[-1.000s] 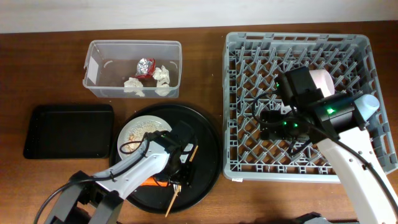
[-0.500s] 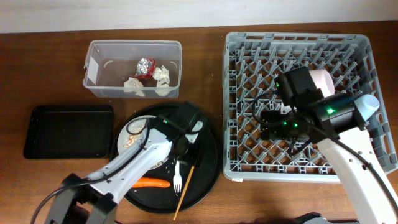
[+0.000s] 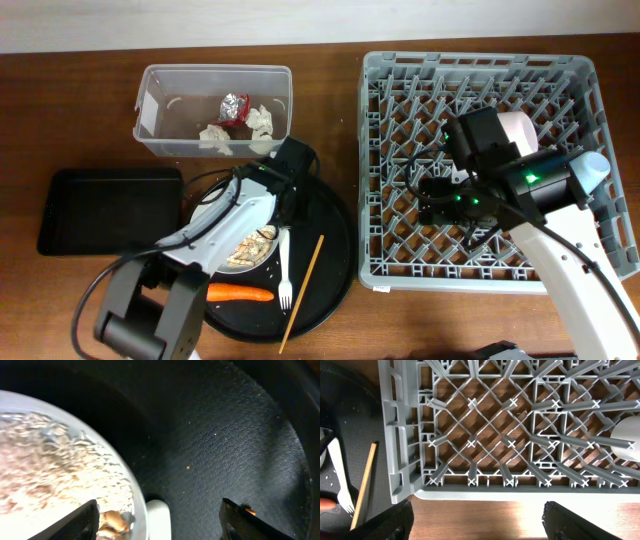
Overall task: Sort waste into correct bins and load items into the dishwasher rack
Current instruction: 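Grasp the white plate rim with the left gripper, then lift the plate and tip the rice onto the black baking tray, then set the emptied white plate back on the round tray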
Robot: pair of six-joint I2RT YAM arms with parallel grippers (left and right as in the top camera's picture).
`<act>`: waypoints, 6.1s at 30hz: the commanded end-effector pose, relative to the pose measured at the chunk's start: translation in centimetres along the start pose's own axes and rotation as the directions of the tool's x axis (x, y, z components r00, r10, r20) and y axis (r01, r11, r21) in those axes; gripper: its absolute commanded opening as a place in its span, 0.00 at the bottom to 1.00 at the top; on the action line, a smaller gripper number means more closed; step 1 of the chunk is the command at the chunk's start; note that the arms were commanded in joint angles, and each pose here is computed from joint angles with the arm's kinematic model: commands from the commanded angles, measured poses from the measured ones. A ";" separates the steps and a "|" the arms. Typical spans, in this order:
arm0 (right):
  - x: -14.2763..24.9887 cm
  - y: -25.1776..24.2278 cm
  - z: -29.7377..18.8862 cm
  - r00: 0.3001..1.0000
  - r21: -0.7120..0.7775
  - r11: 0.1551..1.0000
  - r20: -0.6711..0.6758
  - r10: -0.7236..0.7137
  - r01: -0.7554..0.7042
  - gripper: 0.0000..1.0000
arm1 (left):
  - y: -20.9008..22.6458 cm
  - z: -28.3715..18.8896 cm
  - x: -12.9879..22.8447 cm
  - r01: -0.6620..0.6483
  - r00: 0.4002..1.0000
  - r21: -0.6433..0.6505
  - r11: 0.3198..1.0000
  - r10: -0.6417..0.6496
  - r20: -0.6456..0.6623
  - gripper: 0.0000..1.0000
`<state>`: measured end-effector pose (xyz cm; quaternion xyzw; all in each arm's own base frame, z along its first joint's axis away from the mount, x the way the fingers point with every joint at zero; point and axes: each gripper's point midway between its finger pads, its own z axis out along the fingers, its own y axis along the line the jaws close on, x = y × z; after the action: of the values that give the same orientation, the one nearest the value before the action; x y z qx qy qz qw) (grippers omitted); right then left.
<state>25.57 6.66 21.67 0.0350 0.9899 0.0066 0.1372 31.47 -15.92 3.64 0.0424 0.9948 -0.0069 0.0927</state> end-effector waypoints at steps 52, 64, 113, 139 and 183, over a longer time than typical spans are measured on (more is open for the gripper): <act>0.0 -0.4 -0.1 1.000 0.012 1.000 -0.001 0.014 -0.014 0.86 | 1.8 4.7 6.3 -0.021 0.970 -0.097 0.995 -0.004 -0.244 0.27; 0.0 -0.3 -0.1 1.000 0.011 1.000 -0.002 0.014 -0.014 0.86 | 2.3 4.6 6.3 -0.030 0.971 -0.128 0.991 -0.002 -0.239 0.01; 0.9 -0.7 -0.2 0.999 0.026 1.000 -0.039 0.012 -0.011 0.85 | 18.6 -8.1 -4.0 0.288 0.956 -0.030 0.957 -0.290 -0.054 0.00; 1.2 -0.8 -0.2 0.999 0.030 1.000 -0.049 0.011 -0.010 0.82 | 23.1 -15.6 -7.4 0.348 0.866 0.479 0.806 -0.472 0.166 0.00; 1.4 -0.7 -0.2 0.998 0.024 1.000 -0.056 0.011 -0.010 0.83 | 0.5 -10.7 4.2 -0.227 0.973 0.456 0.860 0.216 0.076 0.00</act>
<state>24.05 6.19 21.29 0.0340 0.9938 -0.0043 0.1059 26.00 -15.18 16.60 0.2006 0.9245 -0.3022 0.1169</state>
